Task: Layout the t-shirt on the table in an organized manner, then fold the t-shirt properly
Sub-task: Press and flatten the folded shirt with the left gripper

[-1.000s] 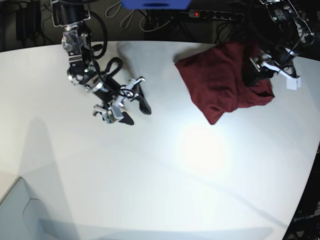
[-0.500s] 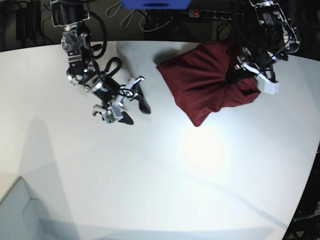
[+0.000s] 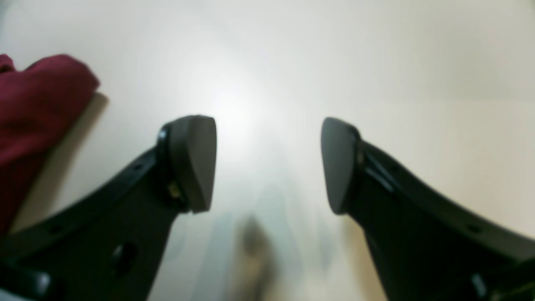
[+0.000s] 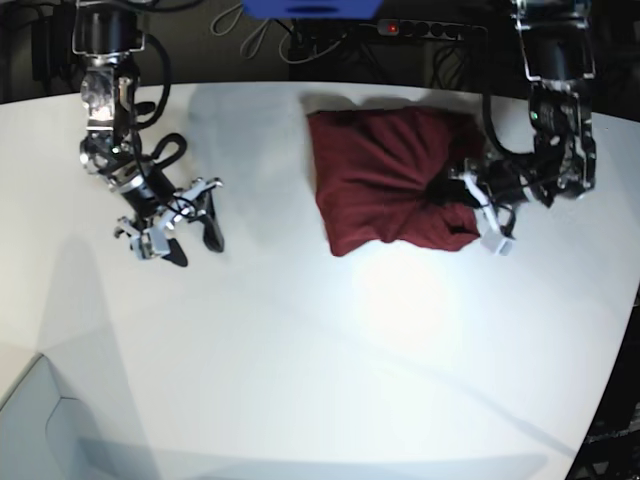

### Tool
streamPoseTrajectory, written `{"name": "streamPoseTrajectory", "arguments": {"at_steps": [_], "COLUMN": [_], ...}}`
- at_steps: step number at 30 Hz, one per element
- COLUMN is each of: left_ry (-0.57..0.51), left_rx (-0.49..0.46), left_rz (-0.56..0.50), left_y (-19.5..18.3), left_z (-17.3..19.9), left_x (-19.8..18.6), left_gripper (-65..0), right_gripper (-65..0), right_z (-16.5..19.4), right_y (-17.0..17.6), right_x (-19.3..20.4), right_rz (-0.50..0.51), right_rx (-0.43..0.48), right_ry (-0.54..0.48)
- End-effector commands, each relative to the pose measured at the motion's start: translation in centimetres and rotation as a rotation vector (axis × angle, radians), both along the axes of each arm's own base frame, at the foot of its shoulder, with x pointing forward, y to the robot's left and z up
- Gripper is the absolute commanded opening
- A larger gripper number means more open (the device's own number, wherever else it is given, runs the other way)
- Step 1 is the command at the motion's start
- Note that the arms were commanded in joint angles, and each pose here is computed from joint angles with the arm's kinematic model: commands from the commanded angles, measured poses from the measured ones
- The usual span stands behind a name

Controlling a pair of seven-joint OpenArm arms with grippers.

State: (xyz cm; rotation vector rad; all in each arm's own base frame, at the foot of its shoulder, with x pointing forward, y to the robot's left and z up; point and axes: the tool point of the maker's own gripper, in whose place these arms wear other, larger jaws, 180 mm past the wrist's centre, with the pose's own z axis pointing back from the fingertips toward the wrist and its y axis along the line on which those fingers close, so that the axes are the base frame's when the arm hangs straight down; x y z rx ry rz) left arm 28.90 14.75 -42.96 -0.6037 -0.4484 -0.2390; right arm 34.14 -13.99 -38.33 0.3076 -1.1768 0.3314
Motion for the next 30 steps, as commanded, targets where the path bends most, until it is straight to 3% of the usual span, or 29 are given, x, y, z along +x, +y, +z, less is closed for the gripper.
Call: {"name": "streamPoseTrajectory", "arguments": {"at_steps": [1,5,8,13,18,22,30], "left_ry": [-0.013,-0.102,-0.155,-0.317,-0.444,-0.518,-0.516], "left_rx": [0.092,0.265,0.346,0.377,0.370,0.416,0.525], "left_rz": [-0.054,-0.271,-0.360,-0.453,-0.544,-0.658,-0.875], "left_y": [1.0,-0.9,-2.1,-7.6,-13.4,-17.5,-21.2], "left_z": [0.5,2.7,3.9,6.5,7.2,6.6,3.8], "left_x": [1.1,5.1,7.0,10.3,11.0,10.1,8.5], "left_gripper": [-64.8,-64.8,-64.8,-64.8,-64.8,-64.8,-64.8], "right_gripper": [-26.0,-26.0,-26.0,-26.0,-26.0,-26.0,-26.0], "right_z": [1.9,2.2,2.5,2.9,2.9,2.7,1.8], "right_y": [-0.5,-2.9,-4.8,-8.4,-11.9,-13.4,-15.0], "right_x": [0.9,0.9,0.9,0.5,-0.6,-1.5,-3.3], "right_rz": [-0.003,-0.054,-0.106,-0.203,-0.296,-0.337,-0.383], "right_rx": [0.015,-0.001,-0.007,-0.018,-0.028,-0.036,-0.047], "right_ry": [-0.064,-0.072,-0.080,-0.089,-0.088,-0.079,-0.050]}}
